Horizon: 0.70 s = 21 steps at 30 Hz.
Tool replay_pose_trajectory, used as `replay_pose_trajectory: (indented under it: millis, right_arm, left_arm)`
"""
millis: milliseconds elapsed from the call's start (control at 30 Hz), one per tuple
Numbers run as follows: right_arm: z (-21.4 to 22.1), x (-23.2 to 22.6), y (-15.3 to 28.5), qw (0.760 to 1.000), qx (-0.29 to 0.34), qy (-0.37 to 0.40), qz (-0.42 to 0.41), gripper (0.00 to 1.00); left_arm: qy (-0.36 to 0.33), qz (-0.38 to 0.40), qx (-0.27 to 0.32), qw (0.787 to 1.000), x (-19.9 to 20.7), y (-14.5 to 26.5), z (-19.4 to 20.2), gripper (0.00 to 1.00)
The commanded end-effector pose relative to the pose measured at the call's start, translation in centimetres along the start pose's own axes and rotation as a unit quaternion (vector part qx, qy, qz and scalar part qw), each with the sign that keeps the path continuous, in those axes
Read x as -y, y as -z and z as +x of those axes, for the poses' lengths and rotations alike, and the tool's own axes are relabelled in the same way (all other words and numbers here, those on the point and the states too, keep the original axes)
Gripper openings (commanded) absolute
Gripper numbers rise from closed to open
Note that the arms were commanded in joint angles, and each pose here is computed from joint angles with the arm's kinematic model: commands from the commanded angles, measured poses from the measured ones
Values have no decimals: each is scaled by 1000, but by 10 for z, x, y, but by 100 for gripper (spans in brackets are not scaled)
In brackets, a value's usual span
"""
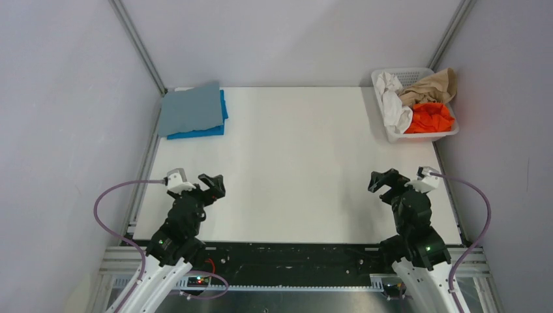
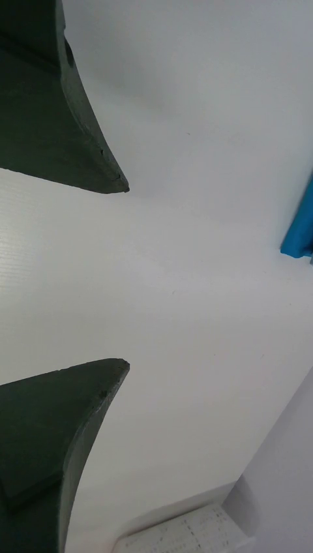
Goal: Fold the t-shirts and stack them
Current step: Grab crumpled tshirt from bin with the right arm
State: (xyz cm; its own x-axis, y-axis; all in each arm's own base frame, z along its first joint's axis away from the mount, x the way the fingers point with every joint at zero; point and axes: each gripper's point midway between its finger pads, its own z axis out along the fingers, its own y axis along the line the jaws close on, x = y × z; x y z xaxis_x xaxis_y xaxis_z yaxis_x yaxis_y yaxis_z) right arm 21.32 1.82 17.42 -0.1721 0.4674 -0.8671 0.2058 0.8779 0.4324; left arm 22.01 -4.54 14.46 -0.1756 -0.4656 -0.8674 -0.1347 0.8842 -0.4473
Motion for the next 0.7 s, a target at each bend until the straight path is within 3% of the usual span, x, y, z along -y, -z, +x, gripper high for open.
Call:
replay_pose_trajectory:
  millis: [0, 200, 467, 667]
  right_arm:
    - [-30, -19, 0, 998, 48, -8, -33, 100]
    - [-76, -67, -7, 990, 95, 8, -104, 100]
    - [-136, -72, -94, 999, 20, 47, 12, 100]
    - [-172, -37, -176, 995, -8, 53, 80, 100]
  left_arm:
    - [13, -7, 8, 1000, -1, -1, -3, 100]
    - [9, -16, 7, 1000, -1, -2, -7, 100]
    - [5, -40, 6, 999, -6, -5, -8, 100]
    - [-1, -67, 4, 998, -11, -9, -8, 100]
